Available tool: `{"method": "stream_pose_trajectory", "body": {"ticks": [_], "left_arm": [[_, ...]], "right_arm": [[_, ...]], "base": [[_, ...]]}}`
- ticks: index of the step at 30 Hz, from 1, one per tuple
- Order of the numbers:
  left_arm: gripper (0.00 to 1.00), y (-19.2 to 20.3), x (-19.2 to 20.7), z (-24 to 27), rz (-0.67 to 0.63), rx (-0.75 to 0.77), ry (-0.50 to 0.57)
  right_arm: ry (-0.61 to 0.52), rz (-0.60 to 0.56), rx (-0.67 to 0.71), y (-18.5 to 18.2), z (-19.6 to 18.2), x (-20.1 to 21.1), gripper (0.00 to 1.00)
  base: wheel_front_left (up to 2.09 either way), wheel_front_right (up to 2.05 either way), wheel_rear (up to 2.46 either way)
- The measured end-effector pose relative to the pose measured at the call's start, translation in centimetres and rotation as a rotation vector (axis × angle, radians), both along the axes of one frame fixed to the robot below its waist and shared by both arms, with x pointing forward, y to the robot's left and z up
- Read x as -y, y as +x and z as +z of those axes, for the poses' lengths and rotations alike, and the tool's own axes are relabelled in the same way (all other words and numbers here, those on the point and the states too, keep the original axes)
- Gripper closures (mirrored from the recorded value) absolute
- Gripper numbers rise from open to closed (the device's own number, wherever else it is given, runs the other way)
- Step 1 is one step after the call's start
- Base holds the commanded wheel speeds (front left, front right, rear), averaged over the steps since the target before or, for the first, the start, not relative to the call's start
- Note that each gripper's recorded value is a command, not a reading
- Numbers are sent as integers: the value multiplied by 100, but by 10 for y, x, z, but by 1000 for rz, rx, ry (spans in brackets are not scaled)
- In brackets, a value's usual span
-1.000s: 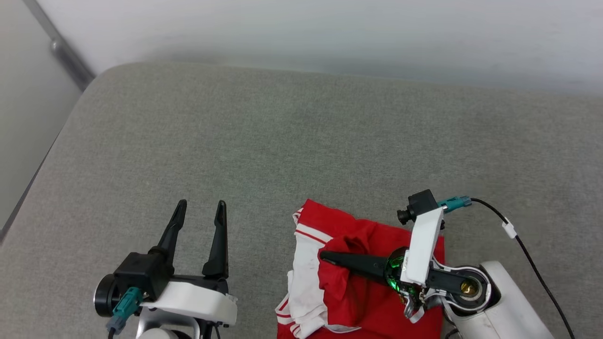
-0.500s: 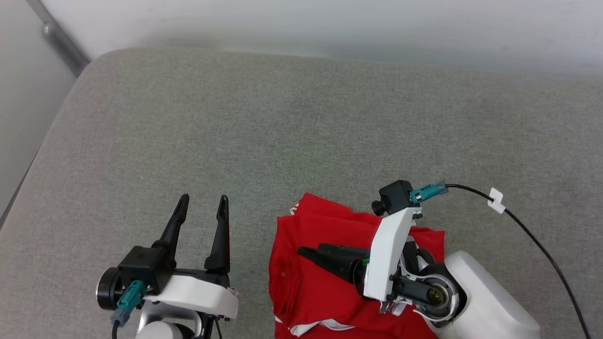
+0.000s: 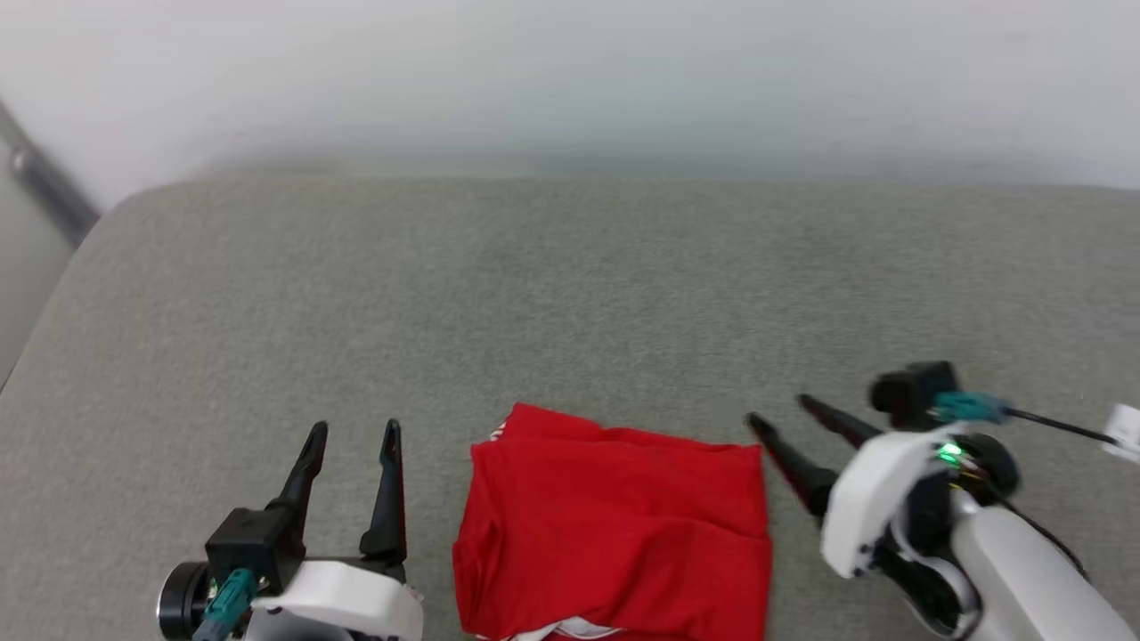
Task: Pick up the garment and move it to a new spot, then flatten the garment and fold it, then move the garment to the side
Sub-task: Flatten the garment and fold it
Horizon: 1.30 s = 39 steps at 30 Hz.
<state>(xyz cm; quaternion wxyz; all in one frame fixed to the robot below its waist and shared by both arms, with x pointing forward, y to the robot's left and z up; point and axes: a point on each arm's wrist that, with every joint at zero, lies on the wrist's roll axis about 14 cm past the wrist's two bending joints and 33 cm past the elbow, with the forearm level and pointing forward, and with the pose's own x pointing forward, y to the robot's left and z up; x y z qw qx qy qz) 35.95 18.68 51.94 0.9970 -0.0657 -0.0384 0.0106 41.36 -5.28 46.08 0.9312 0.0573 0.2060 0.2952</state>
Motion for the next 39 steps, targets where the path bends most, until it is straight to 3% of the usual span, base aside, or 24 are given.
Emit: {"method": "stream_pose_trajectory", "body": {"ticks": [7, 13, 25, 39], "left_arm": [[0, -6, 4, 1, -14, -4, 4], [0, -7, 4, 8, -16, 17, 17], [0, -30, -14, -1, 32, -9, 55], [0, -32, -20, 4, 45, 8, 65]], "right_arm": [[-20, -312, 198, -6, 30, 97, 0], [-7, -454, 393, -28, 71, 128, 0], [-1, -498, 463, -71, 92, 122, 0], [19, -496, 460, -72, 100, 115, 0]], "base": [[0, 0, 0], [0, 0, 0], [0, 0, 0], [0, 0, 0]]}}
